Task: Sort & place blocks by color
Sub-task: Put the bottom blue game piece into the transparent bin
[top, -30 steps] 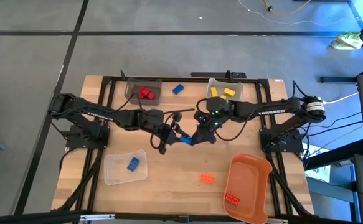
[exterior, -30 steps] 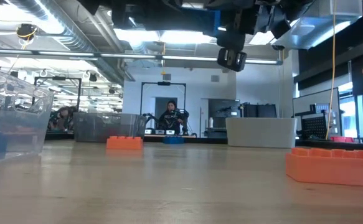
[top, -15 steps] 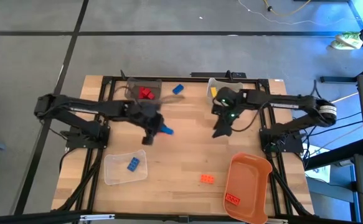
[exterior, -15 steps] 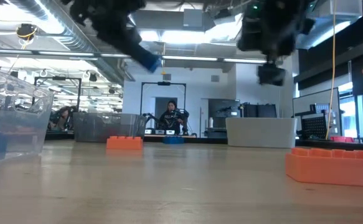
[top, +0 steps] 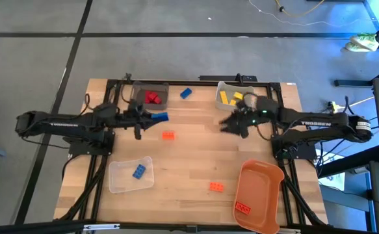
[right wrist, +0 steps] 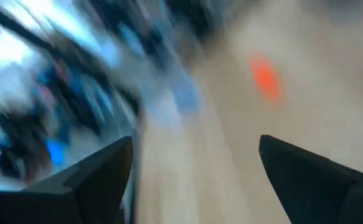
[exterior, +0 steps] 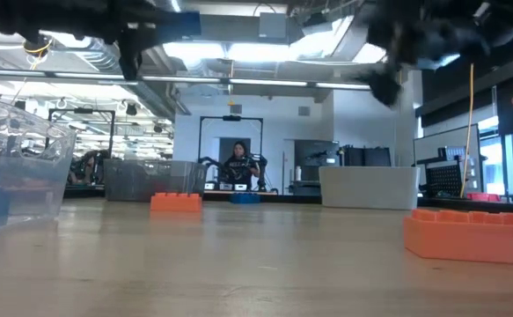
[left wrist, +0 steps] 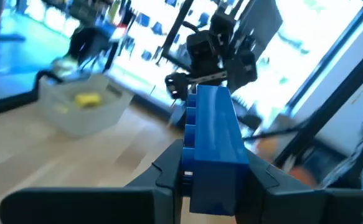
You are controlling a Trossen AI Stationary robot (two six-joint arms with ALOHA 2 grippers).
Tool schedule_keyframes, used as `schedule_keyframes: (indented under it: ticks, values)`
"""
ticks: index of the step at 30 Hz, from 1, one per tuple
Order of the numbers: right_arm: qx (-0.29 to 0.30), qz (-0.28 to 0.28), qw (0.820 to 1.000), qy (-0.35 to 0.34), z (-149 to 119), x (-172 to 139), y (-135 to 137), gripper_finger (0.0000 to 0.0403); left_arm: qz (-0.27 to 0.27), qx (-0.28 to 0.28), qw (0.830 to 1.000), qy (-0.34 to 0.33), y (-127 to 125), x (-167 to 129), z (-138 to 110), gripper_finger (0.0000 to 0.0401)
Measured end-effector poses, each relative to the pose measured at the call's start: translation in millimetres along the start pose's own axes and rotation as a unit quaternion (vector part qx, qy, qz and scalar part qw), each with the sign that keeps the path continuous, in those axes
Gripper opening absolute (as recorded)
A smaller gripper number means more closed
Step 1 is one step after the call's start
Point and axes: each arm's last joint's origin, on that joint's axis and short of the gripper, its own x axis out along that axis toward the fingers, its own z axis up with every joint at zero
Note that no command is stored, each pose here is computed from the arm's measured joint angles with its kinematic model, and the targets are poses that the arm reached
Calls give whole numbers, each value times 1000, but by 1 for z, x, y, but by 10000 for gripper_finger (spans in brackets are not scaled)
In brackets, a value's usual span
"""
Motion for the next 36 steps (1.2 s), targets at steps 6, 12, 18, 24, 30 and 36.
schedule_keyframes:
  ticks: [6,12,18,24,30,36]
  values:
    - [-213,37,949,-228,25,-6,29,340,-21,-4,999,-25,-4,-4,4,80]
    - [-274,38,931,-239,29,-6,39,335,-22,15,999,-19,-4,-3,3,80]
    - [-254,44,939,-227,28,-5,37,335,-22,25,999,-20,-4,-3,3,80]
    - [-254,45,940,-226,28,-5,37,335,-22,25,999,-19,-4,-3,3,80]
    - [-254,45,939,-226,28,-5,37,335,-63,-1,998,6,-7,-3,2,80]
    - [-254,44,940,-225,28,-5,37,335,-104,-85,964,231,-42,-9,4,80]
